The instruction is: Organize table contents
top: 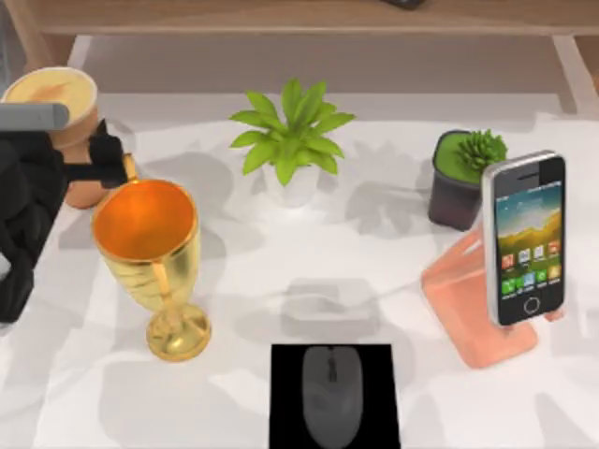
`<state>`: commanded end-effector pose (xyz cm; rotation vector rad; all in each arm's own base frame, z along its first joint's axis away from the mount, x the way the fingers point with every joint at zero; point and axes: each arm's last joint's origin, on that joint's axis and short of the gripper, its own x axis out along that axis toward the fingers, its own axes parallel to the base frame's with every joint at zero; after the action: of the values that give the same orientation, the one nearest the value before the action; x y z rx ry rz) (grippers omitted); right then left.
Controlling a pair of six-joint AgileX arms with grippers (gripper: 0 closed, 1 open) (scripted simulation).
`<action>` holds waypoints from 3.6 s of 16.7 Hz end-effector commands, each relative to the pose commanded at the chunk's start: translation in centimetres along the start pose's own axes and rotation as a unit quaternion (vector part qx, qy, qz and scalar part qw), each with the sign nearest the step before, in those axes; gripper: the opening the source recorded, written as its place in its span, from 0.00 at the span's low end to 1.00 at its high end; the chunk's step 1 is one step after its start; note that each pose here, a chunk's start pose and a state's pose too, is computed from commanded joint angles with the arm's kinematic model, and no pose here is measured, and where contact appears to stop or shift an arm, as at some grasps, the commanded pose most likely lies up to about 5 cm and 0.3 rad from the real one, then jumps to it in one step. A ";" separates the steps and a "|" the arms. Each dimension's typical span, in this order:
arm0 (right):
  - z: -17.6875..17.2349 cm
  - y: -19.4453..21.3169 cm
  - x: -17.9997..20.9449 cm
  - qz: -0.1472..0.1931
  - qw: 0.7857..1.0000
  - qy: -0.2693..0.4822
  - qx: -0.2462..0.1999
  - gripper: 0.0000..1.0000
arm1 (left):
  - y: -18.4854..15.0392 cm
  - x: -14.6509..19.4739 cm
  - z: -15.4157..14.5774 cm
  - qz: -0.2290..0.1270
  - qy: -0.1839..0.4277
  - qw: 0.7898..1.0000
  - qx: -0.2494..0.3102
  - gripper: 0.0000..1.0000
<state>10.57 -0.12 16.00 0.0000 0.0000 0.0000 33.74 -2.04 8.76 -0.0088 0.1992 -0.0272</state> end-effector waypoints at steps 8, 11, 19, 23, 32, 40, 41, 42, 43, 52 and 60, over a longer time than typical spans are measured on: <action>0.0 0.0 0.0 0.000 1.000 0.000 0.000 1.00 | 0.0 0.0 0.0 0.000 0.000 1.000 0.000 0.10; 0.0 0.0 0.0 0.000 1.000 0.000 0.000 1.00 | 0.0 0.0 0.0 0.000 0.000 1.000 0.000 0.00; 0.0 0.0 0.0 0.000 1.000 0.000 0.000 1.00 | 0.0 0.0 0.1 0.000 0.000 1.000 0.001 0.00; 0.0 0.0 0.0 0.000 1.000 0.000 0.000 1.00 | 0.0 -0.2 0.9 0.000 0.000 1.000 0.001 0.00; 0.0 0.0 0.0 0.000 1.000 0.000 0.000 1.00 | -1.5 0.1 4.4 -0.021 -0.056 0.998 -0.002 0.00; 0.0 0.0 0.0 0.000 1.000 0.000 0.000 1.00 | -6.7 0.1 13.7 -0.077 -0.122 0.989 -0.022 0.00; 0.0 0.0 0.0 0.000 1.000 0.000 0.000 1.00 | -7.2 0.4 14.7 -0.078 -0.121 0.989 -0.023 0.00; 0.0 0.0 0.0 0.000 1.000 0.000 0.000 1.00 | -7.7 0.8 15.5 -0.077 -0.117 0.990 -0.024 0.00; 0.0 0.0 0.0 0.000 1.000 0.000 0.000 1.00 | -8.1 1.2 16.2 -0.075 -0.111 0.991 -0.025 0.00; 0.0 0.0 0.0 0.000 1.000 0.000 0.000 1.00 | -10.3 6.7 19.8 -0.022 -0.027 0.999 -0.012 0.00; 0.0 0.0 0.0 0.000 1.000 0.000 0.000 1.00 | -11.1 8.7 20.2 0.005 0.013 1.000 0.001 0.00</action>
<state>10.57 -0.12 16.00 0.0000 0.0000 0.0000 45.99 -13.21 26.94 -0.0064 0.2251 -0.0182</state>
